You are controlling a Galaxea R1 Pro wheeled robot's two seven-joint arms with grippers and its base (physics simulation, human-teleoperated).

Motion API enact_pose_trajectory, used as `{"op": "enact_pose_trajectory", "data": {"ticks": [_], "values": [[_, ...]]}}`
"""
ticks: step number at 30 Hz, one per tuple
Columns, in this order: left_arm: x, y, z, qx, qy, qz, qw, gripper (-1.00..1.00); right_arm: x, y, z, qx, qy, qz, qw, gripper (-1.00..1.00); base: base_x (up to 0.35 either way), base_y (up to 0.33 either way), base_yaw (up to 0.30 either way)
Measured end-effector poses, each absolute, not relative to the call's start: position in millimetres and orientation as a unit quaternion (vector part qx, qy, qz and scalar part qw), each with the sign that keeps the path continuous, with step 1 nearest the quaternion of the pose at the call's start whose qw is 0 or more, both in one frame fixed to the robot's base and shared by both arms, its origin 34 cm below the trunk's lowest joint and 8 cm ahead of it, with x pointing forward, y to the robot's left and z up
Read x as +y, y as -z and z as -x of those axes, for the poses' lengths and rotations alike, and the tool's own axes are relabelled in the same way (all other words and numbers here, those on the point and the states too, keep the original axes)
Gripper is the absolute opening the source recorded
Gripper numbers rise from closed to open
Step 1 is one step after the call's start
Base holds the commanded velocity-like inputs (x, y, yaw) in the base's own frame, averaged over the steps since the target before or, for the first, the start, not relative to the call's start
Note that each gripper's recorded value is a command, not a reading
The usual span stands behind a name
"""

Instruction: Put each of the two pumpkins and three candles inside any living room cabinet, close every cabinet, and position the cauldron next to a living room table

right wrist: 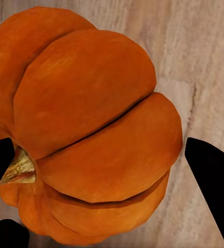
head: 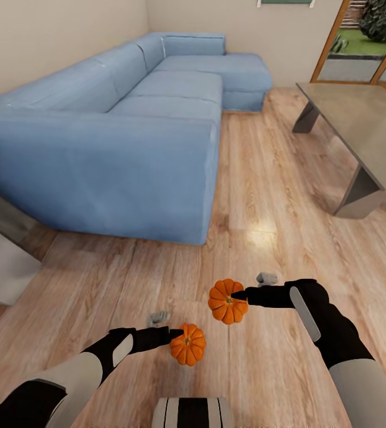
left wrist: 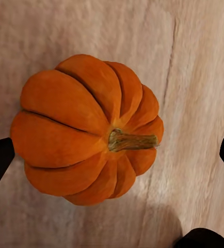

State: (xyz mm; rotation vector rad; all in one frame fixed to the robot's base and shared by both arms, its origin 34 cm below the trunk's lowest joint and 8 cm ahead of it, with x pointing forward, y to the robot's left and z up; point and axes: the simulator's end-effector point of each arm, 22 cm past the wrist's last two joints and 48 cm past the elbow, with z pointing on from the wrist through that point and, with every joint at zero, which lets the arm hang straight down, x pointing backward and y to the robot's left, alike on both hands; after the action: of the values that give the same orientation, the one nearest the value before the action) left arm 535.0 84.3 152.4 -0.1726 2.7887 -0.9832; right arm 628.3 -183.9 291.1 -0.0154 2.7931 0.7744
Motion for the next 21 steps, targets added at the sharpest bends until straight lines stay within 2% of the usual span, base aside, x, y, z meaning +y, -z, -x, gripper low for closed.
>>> {"op": "enact_pose_trajectory", "data": {"ticks": [21], "values": [[84.6,-116.7,-508.3,0.94,0.328,0.07,0.056,1.0,-184.0,-247.7,-611.3,0.96,-0.265,-0.005,0.084,-1.0,0.0,0.0,0.0]]}}
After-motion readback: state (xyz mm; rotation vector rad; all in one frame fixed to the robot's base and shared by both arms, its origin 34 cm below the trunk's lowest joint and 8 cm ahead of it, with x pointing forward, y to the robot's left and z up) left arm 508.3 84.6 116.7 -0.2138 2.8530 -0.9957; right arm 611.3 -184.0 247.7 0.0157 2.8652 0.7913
